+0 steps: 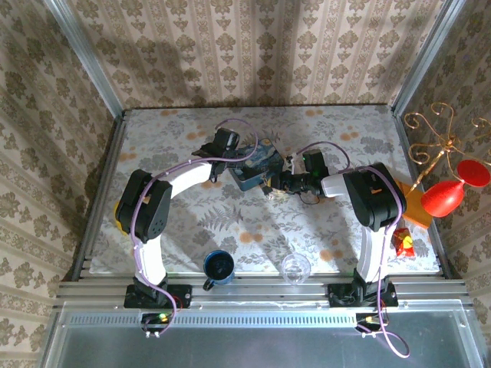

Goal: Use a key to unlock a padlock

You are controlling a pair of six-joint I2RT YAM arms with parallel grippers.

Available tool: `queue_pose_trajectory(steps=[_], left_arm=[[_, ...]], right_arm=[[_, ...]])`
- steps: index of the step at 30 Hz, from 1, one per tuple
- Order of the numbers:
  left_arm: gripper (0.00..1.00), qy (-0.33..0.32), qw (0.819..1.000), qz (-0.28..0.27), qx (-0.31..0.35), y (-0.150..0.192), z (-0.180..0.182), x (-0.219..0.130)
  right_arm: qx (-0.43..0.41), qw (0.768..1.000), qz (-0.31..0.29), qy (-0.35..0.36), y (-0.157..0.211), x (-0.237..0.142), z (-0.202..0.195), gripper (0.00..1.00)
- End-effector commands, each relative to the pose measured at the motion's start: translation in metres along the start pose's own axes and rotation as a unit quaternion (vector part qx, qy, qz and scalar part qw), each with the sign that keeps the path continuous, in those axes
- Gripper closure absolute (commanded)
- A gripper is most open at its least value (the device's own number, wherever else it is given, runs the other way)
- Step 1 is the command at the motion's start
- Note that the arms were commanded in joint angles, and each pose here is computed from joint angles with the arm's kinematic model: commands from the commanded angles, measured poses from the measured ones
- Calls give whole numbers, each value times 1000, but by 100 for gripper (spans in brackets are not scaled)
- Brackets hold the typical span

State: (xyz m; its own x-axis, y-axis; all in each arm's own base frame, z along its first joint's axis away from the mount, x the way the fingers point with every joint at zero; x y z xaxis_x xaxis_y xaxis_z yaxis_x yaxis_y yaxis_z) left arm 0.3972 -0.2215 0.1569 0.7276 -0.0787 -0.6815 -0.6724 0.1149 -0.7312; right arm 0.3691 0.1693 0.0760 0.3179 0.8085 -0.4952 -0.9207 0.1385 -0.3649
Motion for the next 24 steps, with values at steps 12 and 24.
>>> queue_pose_trajectory(steps=[12, 24], left_arm=[[0, -12, 998, 59, 18, 24, 5, -1], [0, -7, 998, 59, 12, 23, 4, -2]], right_arm=[[-4, 998, 67, 6, 10, 14, -3, 69], [2, 997, 81, 7, 12, 22, -7, 73]])
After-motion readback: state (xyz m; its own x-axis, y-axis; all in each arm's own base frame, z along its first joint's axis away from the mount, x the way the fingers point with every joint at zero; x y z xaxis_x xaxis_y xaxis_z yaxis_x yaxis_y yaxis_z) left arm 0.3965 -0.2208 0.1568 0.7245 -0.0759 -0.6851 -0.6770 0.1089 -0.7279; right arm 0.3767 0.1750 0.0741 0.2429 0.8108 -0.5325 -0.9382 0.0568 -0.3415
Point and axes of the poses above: each hand's point on the last joint's axis, 136 mm out from that joint toward the fingers, its own x axis out along the fingers, its own z axis along the line the jaws close on, y = z × x, the point moved 8 cm from there along -x, back along the fingers, and after that the axes turned 1 degree about -x, right-handed, at the moved point
